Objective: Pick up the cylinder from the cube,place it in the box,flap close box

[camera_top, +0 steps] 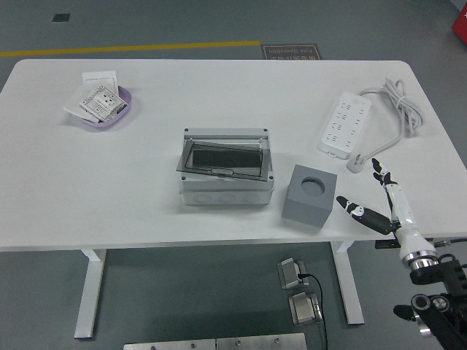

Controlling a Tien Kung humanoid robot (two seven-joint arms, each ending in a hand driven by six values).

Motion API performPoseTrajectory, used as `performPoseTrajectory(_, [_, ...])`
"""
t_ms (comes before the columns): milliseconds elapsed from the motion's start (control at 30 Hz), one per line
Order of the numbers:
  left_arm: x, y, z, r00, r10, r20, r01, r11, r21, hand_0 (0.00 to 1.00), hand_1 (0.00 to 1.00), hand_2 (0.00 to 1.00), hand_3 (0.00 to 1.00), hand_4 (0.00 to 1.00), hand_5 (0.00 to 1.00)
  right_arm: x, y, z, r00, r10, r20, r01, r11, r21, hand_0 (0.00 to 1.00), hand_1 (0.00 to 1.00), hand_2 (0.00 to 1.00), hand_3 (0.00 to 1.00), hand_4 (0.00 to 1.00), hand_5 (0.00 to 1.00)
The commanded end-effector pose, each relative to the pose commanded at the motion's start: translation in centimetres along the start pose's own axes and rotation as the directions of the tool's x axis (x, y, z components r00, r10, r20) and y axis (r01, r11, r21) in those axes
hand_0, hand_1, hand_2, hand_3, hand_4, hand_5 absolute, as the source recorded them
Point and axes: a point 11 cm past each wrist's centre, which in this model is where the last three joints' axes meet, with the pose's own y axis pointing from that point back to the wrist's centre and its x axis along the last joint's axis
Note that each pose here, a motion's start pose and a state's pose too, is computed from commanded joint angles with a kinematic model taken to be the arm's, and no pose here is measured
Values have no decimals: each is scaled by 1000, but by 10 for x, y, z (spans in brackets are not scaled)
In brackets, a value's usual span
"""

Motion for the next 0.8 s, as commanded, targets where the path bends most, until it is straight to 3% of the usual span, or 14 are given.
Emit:
performPoseTrajectory(267, [-1,0,1,1000,-2,0,2,1000,-1,639,659,548,616,663,340,14,-16,-20,991,76,-107,-70,996,62,998,998,998,998,973,339])
performPoseTrajectory(567, [0,0,-1,1000,2,-5,-2,1000,6,640,659,547,616,663,339,30,-28,-48,953,210,-216,-184,974,136,998,998,998,998,973,343])
performPoseTrajectory(800, [-4,-1,-6,1000,-4,-9,4,1000,14,640,658,548,616,662,336,34,-33,-63,956,257,-140,-230,956,180,998,998,998,998,957,319])
